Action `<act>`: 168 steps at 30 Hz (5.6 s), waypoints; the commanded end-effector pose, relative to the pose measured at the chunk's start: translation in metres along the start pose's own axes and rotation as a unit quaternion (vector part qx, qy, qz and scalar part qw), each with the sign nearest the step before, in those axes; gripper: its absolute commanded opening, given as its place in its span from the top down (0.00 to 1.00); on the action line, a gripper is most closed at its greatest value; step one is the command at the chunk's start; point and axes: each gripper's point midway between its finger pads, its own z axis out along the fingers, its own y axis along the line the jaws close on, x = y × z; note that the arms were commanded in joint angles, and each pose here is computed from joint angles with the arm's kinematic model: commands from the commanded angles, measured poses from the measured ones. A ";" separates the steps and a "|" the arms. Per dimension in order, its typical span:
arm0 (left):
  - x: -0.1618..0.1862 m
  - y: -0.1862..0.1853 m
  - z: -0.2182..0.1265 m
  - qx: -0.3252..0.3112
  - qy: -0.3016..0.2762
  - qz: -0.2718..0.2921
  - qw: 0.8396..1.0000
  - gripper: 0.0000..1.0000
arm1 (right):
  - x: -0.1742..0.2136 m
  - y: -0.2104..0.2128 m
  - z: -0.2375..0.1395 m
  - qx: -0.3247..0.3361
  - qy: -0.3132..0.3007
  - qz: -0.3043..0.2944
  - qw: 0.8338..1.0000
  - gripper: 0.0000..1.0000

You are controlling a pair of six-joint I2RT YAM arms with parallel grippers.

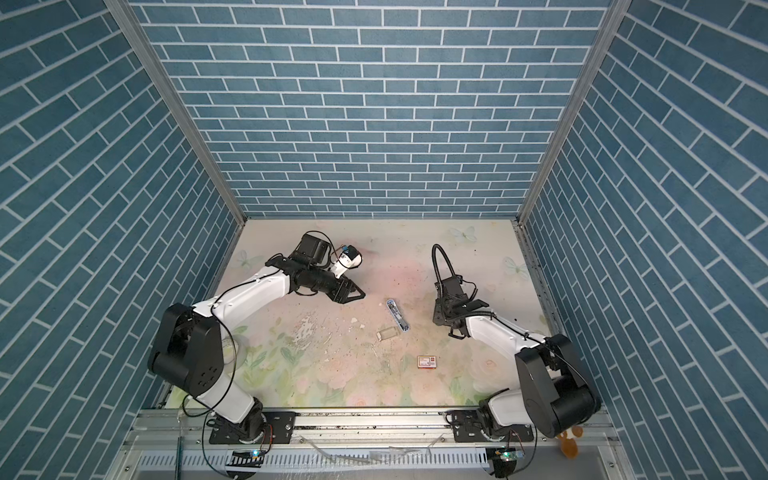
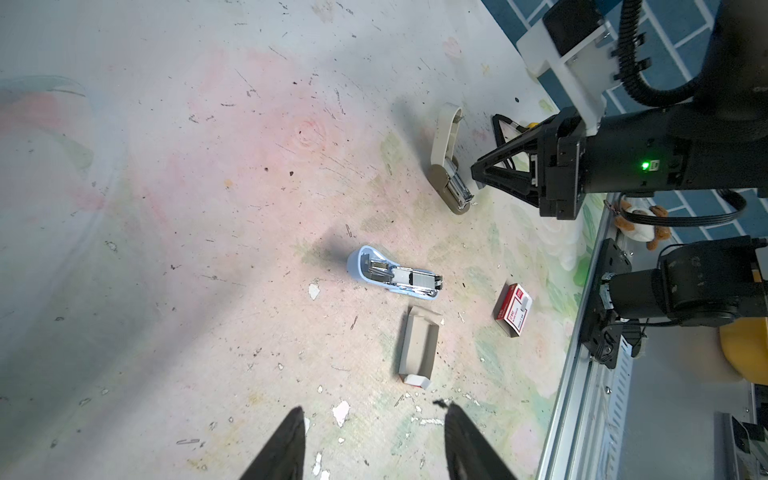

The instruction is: Load the staples into the stapler

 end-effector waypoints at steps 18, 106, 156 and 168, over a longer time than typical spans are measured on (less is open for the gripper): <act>0.004 0.005 0.001 -0.005 0.003 -0.001 1.000 0.45 | 0.000 0.017 0.009 -0.041 -0.001 -0.016 0.999 0.90; 0.006 0.012 -0.001 -0.017 0.002 0.003 1.000 0.45 | 0.013 0.014 0.021 -0.029 -0.016 -0.058 0.998 0.91; 0.005 0.010 -0.003 -0.015 0.000 0.005 1.000 0.45 | 0.026 0.013 0.022 -0.026 -0.004 -0.057 0.998 0.80; 0.004 0.009 -0.005 -0.017 -0.003 0.008 1.000 0.45 | 0.022 0.013 0.017 -0.023 -0.011 -0.059 0.998 0.76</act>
